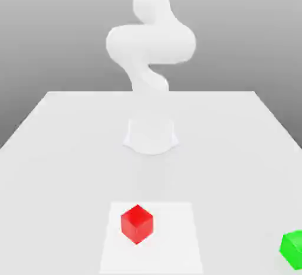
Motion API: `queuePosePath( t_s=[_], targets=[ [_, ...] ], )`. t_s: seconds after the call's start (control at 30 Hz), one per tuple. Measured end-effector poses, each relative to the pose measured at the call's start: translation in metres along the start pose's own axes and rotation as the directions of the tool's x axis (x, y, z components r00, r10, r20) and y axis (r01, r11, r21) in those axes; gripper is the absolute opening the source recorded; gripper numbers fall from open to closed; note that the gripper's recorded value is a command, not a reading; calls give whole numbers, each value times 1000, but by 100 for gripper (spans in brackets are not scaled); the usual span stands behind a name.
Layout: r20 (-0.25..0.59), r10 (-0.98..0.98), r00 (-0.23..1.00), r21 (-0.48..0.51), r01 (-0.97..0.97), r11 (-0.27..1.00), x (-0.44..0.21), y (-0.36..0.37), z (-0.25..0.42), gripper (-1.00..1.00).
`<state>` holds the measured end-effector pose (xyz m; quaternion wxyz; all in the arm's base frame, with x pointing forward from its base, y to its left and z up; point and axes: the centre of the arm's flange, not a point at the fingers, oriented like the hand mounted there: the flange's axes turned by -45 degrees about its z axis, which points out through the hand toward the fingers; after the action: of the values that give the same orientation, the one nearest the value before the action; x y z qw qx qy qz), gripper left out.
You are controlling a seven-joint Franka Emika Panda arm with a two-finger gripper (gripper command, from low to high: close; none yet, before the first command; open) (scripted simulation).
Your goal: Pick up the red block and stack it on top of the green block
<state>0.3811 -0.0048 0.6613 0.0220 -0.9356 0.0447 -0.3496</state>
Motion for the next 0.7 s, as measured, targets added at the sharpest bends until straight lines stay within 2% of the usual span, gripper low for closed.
queuePosePath(
  t_s=[0.17, 0.37, 0.53, 0.7],
  targets=[
    [177, 182, 967, -36, -179, 983, -35, 13, 121, 0],
    [342, 383, 858, -161, -348, 924, -110, 28, 237, 0],
    [426, 539, 727, -316, -438, 841, -193, 42, 309, 0],
    [447, 659, 605, -466, -471, 749, -276, 57, 356, 0]
  ],
)
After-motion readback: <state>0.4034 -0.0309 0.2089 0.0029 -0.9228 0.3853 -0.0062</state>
